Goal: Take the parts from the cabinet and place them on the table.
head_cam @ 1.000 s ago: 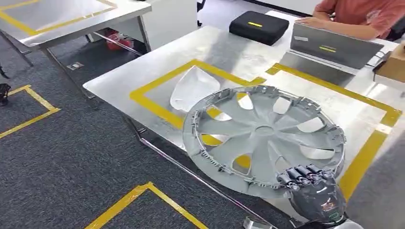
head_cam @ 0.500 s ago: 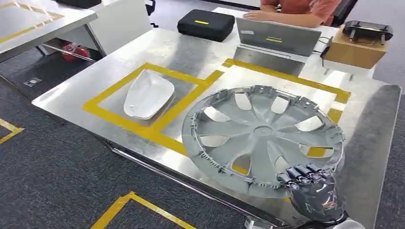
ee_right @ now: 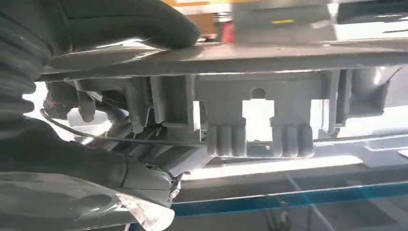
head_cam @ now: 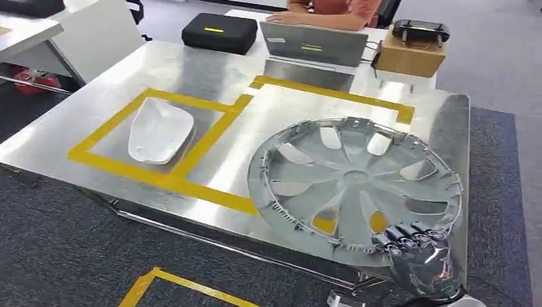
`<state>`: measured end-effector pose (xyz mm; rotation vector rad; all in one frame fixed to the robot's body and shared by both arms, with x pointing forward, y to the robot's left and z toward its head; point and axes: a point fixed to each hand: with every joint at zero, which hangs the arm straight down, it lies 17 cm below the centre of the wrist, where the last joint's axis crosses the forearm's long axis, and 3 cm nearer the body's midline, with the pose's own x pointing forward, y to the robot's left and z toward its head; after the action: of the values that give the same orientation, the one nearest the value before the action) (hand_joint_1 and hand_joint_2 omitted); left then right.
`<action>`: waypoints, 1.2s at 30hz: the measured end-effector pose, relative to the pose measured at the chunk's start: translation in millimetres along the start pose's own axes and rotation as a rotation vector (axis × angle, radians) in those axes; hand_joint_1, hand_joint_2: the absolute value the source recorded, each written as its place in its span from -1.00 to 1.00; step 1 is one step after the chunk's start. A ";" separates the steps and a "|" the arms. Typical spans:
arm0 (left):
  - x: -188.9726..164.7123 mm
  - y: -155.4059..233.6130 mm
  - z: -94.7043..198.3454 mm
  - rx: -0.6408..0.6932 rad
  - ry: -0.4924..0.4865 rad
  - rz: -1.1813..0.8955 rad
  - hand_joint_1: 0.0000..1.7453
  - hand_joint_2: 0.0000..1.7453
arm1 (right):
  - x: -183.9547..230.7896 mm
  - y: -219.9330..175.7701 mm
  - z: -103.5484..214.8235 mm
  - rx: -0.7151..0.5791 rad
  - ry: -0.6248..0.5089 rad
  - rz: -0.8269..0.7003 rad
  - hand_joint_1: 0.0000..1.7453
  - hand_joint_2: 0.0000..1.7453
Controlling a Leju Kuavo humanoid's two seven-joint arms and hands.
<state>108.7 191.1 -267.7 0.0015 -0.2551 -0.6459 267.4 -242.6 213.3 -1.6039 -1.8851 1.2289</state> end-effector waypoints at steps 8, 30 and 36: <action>3.6 2.8 -0.3 0.006 -0.006 0.000 -1.00 1.00 | 1.9 0.4 -0.7 -0.001 -0.004 -0.004 1.00 1.00; 0.1 -1.5 0.1 0.000 -0.003 0.005 -1.00 1.00 | 2.9 3.4 -2.1 -0.001 -0.008 -0.010 1.00 1.00; 1.8 -1.9 0.1 0.000 -0.006 0.006 -1.00 1.00 | 3.1 4.2 -4.8 -0.007 -0.002 -0.015 1.00 1.00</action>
<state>108.9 188.6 -267.3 -0.0011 -0.2605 -0.6400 272.7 -238.2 211.9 -1.5892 -1.9015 1.2200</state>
